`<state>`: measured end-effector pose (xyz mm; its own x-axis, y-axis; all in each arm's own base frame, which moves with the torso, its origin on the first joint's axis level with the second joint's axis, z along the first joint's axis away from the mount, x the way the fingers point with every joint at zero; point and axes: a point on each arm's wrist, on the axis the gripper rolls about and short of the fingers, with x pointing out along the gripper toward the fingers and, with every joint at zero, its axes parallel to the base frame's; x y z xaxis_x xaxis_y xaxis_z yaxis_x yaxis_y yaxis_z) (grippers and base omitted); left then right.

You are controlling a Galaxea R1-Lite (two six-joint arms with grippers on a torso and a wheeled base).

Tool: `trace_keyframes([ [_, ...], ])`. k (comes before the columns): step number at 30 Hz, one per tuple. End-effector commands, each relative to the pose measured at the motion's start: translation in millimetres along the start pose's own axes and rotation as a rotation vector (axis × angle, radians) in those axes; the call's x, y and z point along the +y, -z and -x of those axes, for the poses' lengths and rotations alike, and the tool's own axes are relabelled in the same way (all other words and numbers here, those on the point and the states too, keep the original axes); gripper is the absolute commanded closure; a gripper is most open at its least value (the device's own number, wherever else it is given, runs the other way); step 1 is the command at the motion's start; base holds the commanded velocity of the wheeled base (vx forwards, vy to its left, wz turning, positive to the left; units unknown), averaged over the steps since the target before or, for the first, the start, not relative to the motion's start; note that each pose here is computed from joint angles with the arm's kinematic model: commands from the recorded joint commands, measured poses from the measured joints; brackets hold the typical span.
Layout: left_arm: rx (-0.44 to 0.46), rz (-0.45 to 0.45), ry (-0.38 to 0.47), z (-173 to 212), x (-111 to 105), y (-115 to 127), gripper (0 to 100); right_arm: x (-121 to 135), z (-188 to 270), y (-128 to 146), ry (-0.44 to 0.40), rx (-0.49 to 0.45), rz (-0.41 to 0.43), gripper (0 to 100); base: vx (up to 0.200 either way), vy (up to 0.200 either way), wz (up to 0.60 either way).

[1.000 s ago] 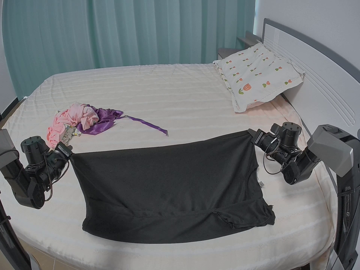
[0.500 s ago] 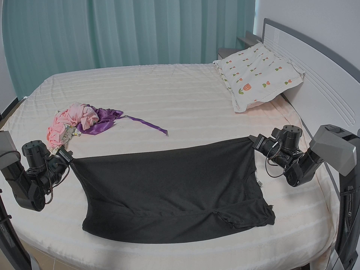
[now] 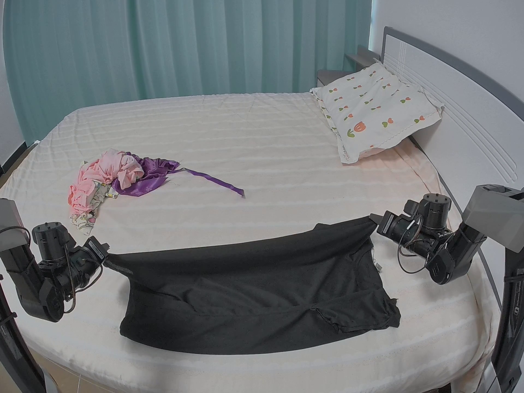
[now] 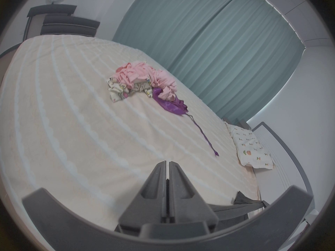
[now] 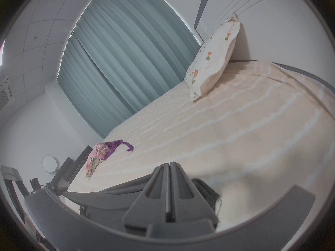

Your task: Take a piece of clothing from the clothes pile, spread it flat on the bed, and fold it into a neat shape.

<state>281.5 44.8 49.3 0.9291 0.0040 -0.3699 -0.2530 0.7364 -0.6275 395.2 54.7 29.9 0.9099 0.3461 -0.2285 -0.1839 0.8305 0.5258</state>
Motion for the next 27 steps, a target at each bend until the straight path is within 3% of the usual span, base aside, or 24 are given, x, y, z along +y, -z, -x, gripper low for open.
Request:
trace_keyframes([
  [1, 0.079, 0.009, -0.013, 7, 8, 13, 100, -7, 15, 13, 0.010, 0.051, 0.009, 100, 0.000, 0.000, 0.00],
  [13, 0.194, -0.010, -0.089, 3, 29, 38, 100, -21, 39, 42, 0.025, 0.152, 0.046, 100, 0.000, 0.000, 0.00],
  [19, 0.205, -0.011, -0.095, 3, 37, 49, 100, -30, 46, 64, 0.035, 0.185, 0.088, 100, 0.000, 0.000, 0.00],
  [27, 0.213, -0.053, -0.096, 3, 51, 67, 100, -31, 50, 73, 0.037, 0.206, 0.087, 100, 0.000, 0.000, 0.00],
])
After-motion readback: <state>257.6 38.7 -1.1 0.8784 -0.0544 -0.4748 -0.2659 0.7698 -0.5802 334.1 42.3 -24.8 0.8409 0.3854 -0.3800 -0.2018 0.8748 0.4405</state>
